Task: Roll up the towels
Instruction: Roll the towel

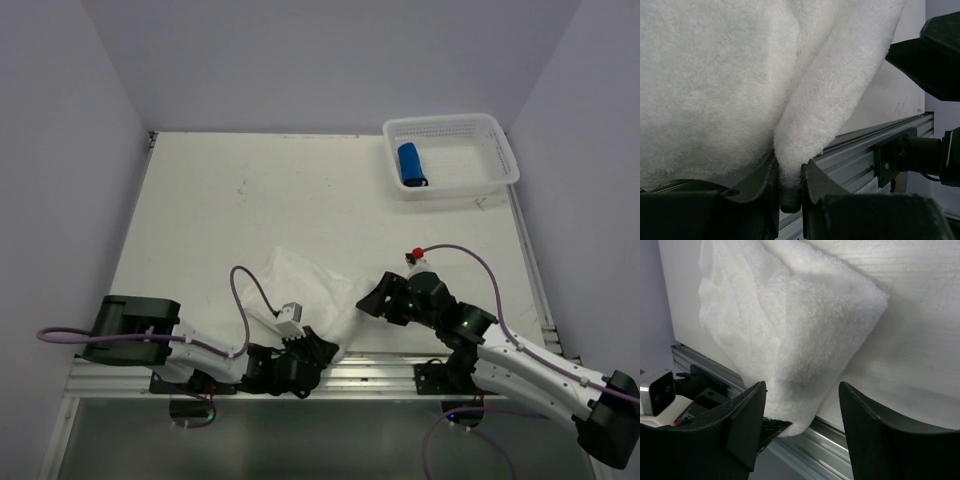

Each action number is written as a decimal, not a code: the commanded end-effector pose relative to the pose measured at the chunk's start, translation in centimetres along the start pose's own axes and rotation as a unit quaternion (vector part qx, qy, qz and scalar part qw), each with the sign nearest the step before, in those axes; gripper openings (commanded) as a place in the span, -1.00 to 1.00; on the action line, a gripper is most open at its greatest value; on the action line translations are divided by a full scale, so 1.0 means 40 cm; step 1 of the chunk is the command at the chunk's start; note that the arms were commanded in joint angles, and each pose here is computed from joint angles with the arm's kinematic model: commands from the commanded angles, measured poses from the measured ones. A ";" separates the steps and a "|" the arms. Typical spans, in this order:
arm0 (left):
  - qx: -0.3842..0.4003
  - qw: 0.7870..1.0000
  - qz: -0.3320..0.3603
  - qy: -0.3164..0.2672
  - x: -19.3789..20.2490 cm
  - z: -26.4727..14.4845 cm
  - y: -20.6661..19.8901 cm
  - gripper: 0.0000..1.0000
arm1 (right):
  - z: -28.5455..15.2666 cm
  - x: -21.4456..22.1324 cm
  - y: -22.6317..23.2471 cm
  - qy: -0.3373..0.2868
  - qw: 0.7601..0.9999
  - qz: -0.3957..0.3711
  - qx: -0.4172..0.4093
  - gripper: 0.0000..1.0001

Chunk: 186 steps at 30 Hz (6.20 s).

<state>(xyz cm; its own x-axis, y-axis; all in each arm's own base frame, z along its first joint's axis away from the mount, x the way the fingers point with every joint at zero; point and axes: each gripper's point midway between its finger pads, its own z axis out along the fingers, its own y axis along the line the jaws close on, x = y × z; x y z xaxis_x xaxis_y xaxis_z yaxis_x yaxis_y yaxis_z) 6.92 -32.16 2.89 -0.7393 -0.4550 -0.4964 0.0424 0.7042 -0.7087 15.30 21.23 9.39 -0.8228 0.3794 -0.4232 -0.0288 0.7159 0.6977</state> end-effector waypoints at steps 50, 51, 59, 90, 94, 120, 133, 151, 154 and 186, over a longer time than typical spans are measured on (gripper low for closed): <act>-0.076 0.993 0.083 0.028 0.038 -0.039 0.161 -1.00 | 0.206 0.003 0.043 0.045 0.998 -0.028 0.023 -0.53; -0.076 0.993 0.083 0.028 0.038 -0.039 0.163 -1.00 | 0.209 0.004 0.044 0.046 0.998 -0.028 0.022 -0.66; -0.061 0.993 0.096 0.027 0.027 -0.047 0.135 -0.57 | 0.204 -0.029 0.052 0.043 0.995 -0.057 0.064 -1.00; 0.036 0.977 0.178 -0.113 -0.239 -0.170 -0.131 0.65 | 0.166 -0.066 0.009 0.087 0.966 -0.122 0.210 -1.00; 0.044 0.975 0.194 -0.095 -0.218 -0.135 -0.157 0.71 | 0.160 -0.068 0.012 0.088 0.965 -0.123 0.213 -1.00; -0.005 0.956 0.292 -0.025 -0.140 0.079 -0.152 -0.25 | 0.124 -0.070 0.002 0.081 0.963 -0.123 0.226 -1.00; 0.019 0.956 0.288 -0.044 -0.167 0.060 -0.202 0.19 | 0.111 -0.070 -0.012 0.078 0.961 -0.122 0.236 -1.00; -0.039 0.930 0.358 -0.075 -0.139 0.041 -0.227 0.33 | 0.083 -0.080 -0.022 0.072 0.956 -0.120 0.256 -1.00; -0.066 0.926 0.364 -0.080 -0.144 0.042 -0.199 0.40 | 0.083 -0.078 -0.022 0.074 0.957 -0.119 0.255 -1.00; 0.028 0.980 0.198 0.001 -0.091 0.068 -0.082 -0.91 | 0.063 -0.074 -0.052 0.070 0.952 -0.113 0.277 -1.00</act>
<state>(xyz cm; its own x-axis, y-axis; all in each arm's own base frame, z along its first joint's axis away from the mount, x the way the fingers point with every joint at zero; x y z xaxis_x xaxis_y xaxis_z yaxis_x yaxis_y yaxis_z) 11.60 -34.51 5.49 -0.6173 -0.0696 -0.7836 0.3813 0.8447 -0.3755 18.94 21.02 6.89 -0.9177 0.1019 -0.3840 0.0309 0.9819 0.1868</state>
